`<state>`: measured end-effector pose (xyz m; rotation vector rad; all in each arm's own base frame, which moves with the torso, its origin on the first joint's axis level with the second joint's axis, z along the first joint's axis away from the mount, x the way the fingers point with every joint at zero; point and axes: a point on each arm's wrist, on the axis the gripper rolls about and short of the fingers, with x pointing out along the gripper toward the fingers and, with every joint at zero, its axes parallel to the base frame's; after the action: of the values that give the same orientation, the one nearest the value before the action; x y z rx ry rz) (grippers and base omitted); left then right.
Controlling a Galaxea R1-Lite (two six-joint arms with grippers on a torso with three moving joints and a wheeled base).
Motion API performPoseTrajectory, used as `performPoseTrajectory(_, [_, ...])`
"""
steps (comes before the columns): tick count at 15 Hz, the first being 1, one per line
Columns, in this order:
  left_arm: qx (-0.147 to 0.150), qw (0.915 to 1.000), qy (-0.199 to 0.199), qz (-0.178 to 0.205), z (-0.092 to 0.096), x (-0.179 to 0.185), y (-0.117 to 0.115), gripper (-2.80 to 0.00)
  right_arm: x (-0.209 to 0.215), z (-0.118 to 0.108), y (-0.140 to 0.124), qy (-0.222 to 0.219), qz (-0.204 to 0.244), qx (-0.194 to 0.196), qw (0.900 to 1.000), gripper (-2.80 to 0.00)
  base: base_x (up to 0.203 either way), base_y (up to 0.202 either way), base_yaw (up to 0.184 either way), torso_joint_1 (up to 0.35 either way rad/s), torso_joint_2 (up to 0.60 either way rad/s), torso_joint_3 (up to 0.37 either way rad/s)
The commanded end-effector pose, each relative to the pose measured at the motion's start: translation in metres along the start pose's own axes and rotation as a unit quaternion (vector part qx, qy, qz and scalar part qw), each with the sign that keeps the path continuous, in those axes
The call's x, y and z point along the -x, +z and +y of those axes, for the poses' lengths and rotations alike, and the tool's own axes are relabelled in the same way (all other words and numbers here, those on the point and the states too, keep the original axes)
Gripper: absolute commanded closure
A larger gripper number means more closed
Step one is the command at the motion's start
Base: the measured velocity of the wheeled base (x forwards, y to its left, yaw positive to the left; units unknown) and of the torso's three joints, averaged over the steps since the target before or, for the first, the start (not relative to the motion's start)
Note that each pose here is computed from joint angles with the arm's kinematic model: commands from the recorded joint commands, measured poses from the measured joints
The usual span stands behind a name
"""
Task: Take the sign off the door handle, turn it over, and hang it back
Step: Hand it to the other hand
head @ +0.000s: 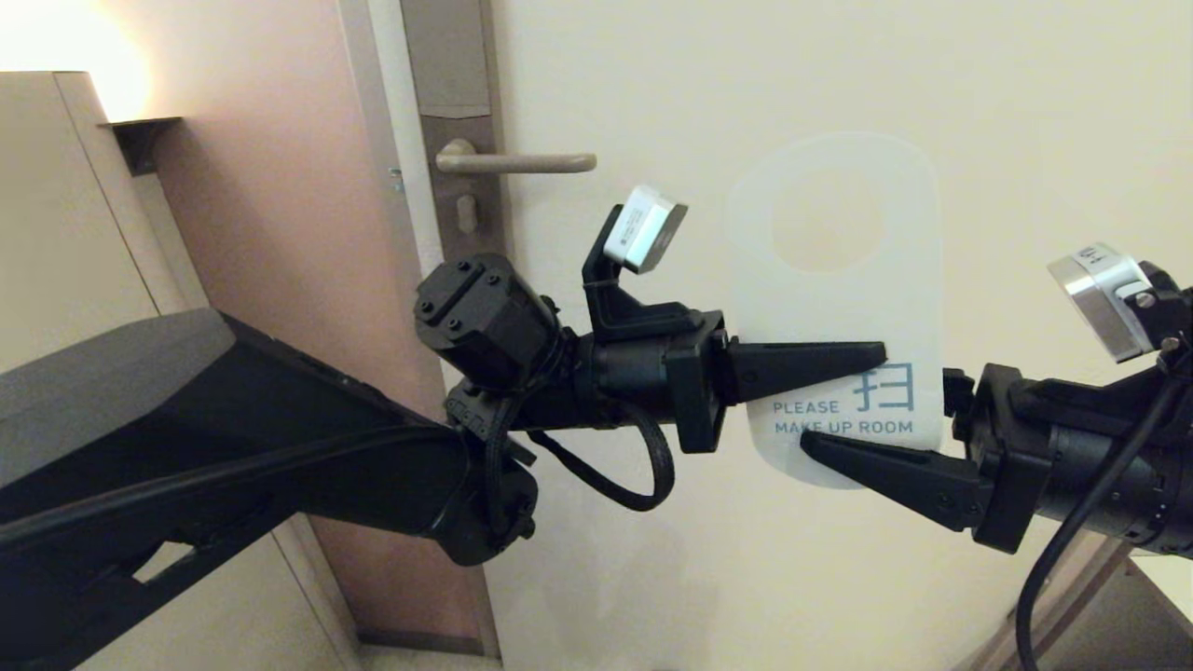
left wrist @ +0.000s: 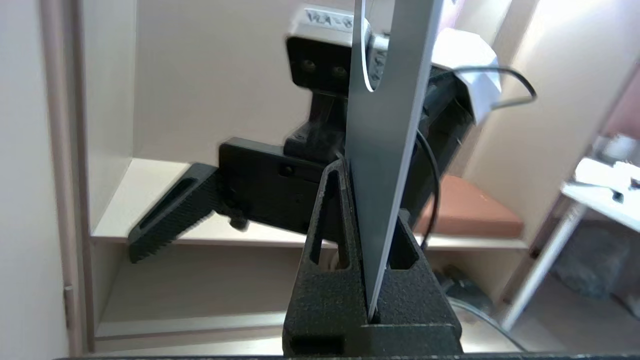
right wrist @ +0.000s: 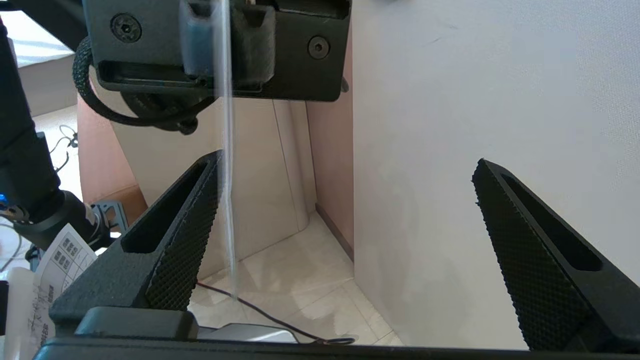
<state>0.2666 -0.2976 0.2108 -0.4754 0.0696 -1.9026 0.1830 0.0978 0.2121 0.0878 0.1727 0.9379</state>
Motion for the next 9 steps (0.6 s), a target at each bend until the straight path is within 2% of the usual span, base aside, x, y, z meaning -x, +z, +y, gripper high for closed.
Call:
performPoseTrajectory(1, [-0.017, 0.9997, -0.016, 0.005, -0.0015, 0.0036, 0.0034, 0.00, 0.0002, 0.0002, -0.0009, 0.002, 0.000, 0.000, 1.000, -2.80, 0.000, 0.000, 0.000, 0.000, 0.00, 0.000])
performPoseTrajectory(3, [-0.021, 0.9991, -0.026, 0.025, 0.0010, 0.0110, 0.0059, 0.00, 0.0005, 0.0008, -0.0018, 0.004, 0.002, 0.000, 1.000, -2.80, 0.000, 0.000, 0.000, 0.000, 0.00, 0.000])
performPoseTrajectory(9, [-0.031, 0.9989, -0.026, 0.021, 0.0050, 0.0093, 0.0067, 0.00, -0.0011, 0.0000, 0.0001, 0.004, 0.000, 0.000, 1.000, -2.80, 0.000, 0.000, 0.000, 0.000, 0.00, 0.000])
